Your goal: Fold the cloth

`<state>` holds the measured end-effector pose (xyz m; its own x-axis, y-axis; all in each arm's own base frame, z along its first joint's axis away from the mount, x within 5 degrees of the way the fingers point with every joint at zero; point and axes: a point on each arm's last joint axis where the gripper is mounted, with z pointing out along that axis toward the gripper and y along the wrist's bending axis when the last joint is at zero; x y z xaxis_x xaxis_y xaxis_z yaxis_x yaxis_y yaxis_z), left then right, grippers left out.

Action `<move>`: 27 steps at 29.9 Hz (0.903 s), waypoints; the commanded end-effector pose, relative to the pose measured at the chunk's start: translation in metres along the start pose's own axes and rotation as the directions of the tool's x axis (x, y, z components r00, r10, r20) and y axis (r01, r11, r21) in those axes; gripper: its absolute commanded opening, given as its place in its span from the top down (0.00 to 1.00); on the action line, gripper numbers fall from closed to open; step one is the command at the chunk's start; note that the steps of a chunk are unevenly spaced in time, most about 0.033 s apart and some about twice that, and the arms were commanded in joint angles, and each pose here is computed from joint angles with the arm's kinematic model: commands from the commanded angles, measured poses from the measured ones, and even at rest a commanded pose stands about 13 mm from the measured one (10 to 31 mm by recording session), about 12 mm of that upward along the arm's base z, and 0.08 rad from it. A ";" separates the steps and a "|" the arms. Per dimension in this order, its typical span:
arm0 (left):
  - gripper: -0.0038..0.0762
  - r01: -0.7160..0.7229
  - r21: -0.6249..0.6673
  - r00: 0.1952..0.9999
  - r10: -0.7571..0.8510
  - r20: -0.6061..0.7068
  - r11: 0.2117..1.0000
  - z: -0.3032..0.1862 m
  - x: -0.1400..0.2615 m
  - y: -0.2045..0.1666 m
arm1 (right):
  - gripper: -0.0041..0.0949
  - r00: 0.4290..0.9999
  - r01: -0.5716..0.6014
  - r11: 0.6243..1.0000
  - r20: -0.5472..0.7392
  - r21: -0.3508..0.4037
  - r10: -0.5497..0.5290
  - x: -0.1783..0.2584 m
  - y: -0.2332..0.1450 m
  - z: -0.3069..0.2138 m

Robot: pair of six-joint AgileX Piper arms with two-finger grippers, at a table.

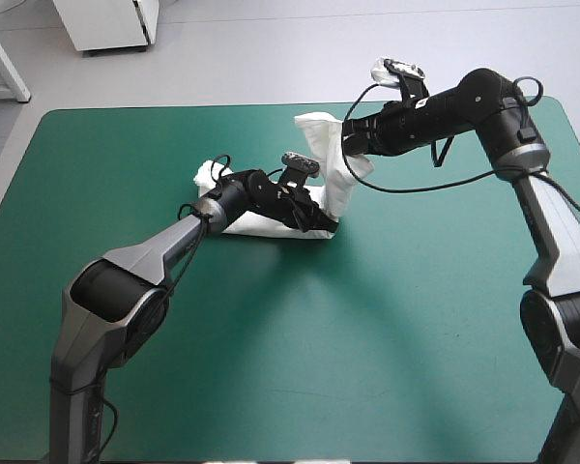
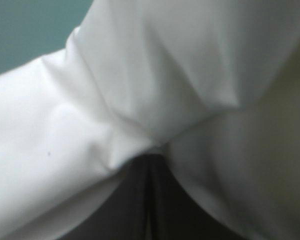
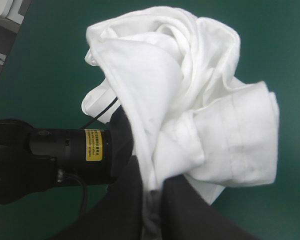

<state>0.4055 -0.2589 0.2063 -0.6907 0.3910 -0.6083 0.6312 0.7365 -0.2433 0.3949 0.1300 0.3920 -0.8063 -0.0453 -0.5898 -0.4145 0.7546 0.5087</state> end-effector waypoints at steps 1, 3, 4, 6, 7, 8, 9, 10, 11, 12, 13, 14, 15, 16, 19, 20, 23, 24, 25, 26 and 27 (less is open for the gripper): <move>0.96 -0.021 -0.008 0.998 0.021 0.056 1.000 -0.062 -0.022 -0.007 | 0.98 0.992 0.042 0.998 0.118 -0.041 -0.037 -0.010 0.024 -0.032; 0.96 -0.061 -0.083 0.994 0.068 0.085 0.995 -0.099 -0.029 -0.003 | 0.98 0.991 0.042 0.998 0.126 -0.040 -0.037 -0.010 0.024 -0.032; 0.96 -0.074 -0.118 0.992 0.086 0.097 0.990 -0.119 -0.030 -0.002 | 0.98 0.991 0.042 0.998 0.126 -0.040 -0.037 -0.010 0.024 -0.032; 0.96 -0.060 -0.158 0.993 0.075 0.089 0.986 -0.157 -0.022 0.004 | 0.98 0.991 0.042 0.998 0.127 -0.039 -0.037 -0.010 0.024 -0.032; 0.96 -0.042 -0.163 0.996 0.054 0.066 0.986 -0.171 -0.014 0.008 | 0.98 0.991 0.044 0.998 0.127 -0.039 -0.039 -0.010 0.024 -0.032; 0.96 -0.025 -0.166 0.998 0.035 0.058 0.986 -0.189 -0.006 0.009 | 0.98 0.991 0.045 0.998 0.128 -0.041 -0.039 -0.011 0.024 -0.032; 0.96 -0.011 -0.175 0.998 0.022 0.058 0.984 -0.206 0.003 0.009 | 0.98 0.991 0.049 0.998 0.128 -0.042 -0.043 -0.011 0.024 -0.032; 0.96 -0.002 -0.185 0.998 0.015 0.069 0.983 -0.224 0.012 0.006 | 0.98 0.991 0.050 0.998 0.129 -0.047 -0.043 -0.011 0.024 -0.032; 0.96 0.003 -0.193 0.997 0.013 0.081 0.981 -0.238 0.019 0.002 | 0.98 0.990 0.047 0.998 0.132 -0.052 -0.040 -0.011 0.025 -0.032; 0.96 0.003 -0.200 0.995 0.017 0.098 0.980 -0.255 0.029 -0.004 | 0.98 0.990 0.053 0.997 0.134 -0.055 -0.045 -0.011 0.026 -0.031; 0.96 -0.001 -0.208 0.993 0.025 0.114 0.978 -0.271 0.038 -0.011 | 0.98 0.990 0.063 0.996 0.132 -0.059 -0.055 -0.010 0.029 -0.030; 0.96 -0.013 -0.214 0.990 0.043 0.135 0.977 -0.287 0.046 -0.021 | 0.98 0.989 0.072 0.995 0.136 -0.065 -0.063 -0.010 0.031 -0.028; 0.96 -0.023 -0.217 0.987 0.057 0.152 0.976 -0.301 0.056 -0.030 | 0.98 0.987 0.084 0.994 0.145 -0.070 -0.073 -0.010 0.036 -0.026; 0.96 -0.028 -0.219 0.982 0.068 0.178 0.975 -0.313 0.065 -0.038 | 0.98 0.984 0.096 0.993 0.156 -0.073 -0.083 -0.011 0.040 -0.023; 0.96 -0.038 -0.232 0.963 0.098 0.251 0.972 -0.339 0.089 -0.057 | 0.98 0.975 0.129 0.988 0.193 -0.085 -0.111 -0.012 0.053 -0.011; 0.96 -0.041 -0.238 0.957 0.107 0.270 0.970 -0.345 0.095 -0.061 | 0.98 0.974 0.133 0.987 0.195 -0.090 -0.114 -0.011 0.056 -0.006; 0.96 -0.051 -0.250 0.941 0.131 0.313 0.967 -0.361 0.116 -0.073 | 0.98 0.972 0.149 0.983 0.201 -0.109 -0.125 -0.010 0.067 0.012; 0.96 -0.051 -0.252 0.937 0.134 0.323 0.966 -0.364 0.123 -0.076 | 0.98 0.971 0.153 0.982 0.203 -0.110 -0.129 -0.009 0.070 0.021; 0.96 -0.053 -0.255 0.933 0.139 0.332 0.966 -0.367 0.128 -0.079 | 0.98 0.969 0.160 0.980 0.207 -0.115 -0.134 -0.008 0.073 0.027; 0.96 -0.054 -0.256 0.932 0.141 0.335 0.965 -0.368 0.131 -0.080 | 0.98 0.969 0.163 0.979 0.206 -0.121 -0.136 -0.007 0.077 0.034; 0.96 -0.052 -0.258 0.928 0.142 0.345 0.965 -0.370 0.134 -0.082 | 0.98 0.970 0.167 0.977 0.199 -0.129 -0.140 -0.006 0.080 0.041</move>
<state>0.1427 -0.0649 0.4118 -0.4993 0.3394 -0.7972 0.5668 0.8239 -0.0042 0.3927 0.2072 0.3789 -0.7209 -0.0945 -0.6865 -0.5464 0.6869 0.4792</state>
